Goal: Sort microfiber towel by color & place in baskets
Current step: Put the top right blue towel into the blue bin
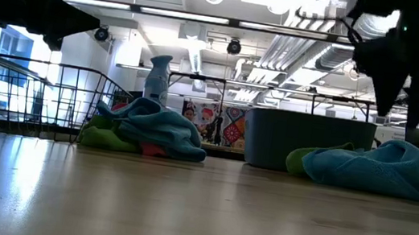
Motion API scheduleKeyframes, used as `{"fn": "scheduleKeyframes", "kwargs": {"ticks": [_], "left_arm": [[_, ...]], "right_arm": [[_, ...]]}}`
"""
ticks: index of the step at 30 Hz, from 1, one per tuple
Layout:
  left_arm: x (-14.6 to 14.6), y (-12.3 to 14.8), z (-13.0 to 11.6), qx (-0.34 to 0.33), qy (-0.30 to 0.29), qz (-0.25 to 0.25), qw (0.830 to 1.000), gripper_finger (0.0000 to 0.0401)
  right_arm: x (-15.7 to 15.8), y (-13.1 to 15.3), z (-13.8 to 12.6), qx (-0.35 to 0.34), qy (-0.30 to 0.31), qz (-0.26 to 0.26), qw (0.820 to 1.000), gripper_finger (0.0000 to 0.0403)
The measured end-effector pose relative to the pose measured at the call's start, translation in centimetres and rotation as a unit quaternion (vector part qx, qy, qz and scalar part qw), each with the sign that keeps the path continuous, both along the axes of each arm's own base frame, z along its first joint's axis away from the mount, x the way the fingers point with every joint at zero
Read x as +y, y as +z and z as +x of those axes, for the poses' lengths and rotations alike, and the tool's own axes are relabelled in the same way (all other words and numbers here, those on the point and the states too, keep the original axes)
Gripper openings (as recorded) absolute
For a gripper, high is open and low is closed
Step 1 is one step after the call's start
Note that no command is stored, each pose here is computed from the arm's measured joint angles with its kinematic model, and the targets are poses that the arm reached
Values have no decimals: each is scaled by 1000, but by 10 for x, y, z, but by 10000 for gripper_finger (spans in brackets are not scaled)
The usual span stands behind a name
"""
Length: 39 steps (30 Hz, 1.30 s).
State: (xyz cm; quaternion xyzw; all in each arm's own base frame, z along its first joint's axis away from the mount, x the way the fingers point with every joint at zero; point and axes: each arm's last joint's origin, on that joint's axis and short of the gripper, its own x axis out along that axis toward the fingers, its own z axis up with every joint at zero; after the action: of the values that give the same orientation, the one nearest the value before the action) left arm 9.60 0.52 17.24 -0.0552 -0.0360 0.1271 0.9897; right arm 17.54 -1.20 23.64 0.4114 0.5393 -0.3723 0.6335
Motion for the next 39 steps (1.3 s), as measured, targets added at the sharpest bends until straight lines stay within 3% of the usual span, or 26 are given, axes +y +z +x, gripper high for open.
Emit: {"fn": "scheduleKeyframes", "kwargs": {"ticks": [7,23,28,35,37,39], "left_arm": [[0,0,0,1,0,0,1000,0],[0,0,0,1,0,0,1000,0],[0,0,0,1,0,0,1000,0],[0,0,0,1,0,0,1000,0],[0,0,0,1,0,0,1000,0],[0,0,0,1,0,0,1000,0]], "right_arm": [[-1,-23,1,37,-39,-1,999,323],[-3,-59,22,91,-18,-19,995,309],[-3,-58,22,91,-18,-19,995,231],[-3,-56,22,88,-9,-19,996,37],[-2,-52,23,79,3,-13,997,13],[-2,-44,24,67,9,-6,998,22]]}}
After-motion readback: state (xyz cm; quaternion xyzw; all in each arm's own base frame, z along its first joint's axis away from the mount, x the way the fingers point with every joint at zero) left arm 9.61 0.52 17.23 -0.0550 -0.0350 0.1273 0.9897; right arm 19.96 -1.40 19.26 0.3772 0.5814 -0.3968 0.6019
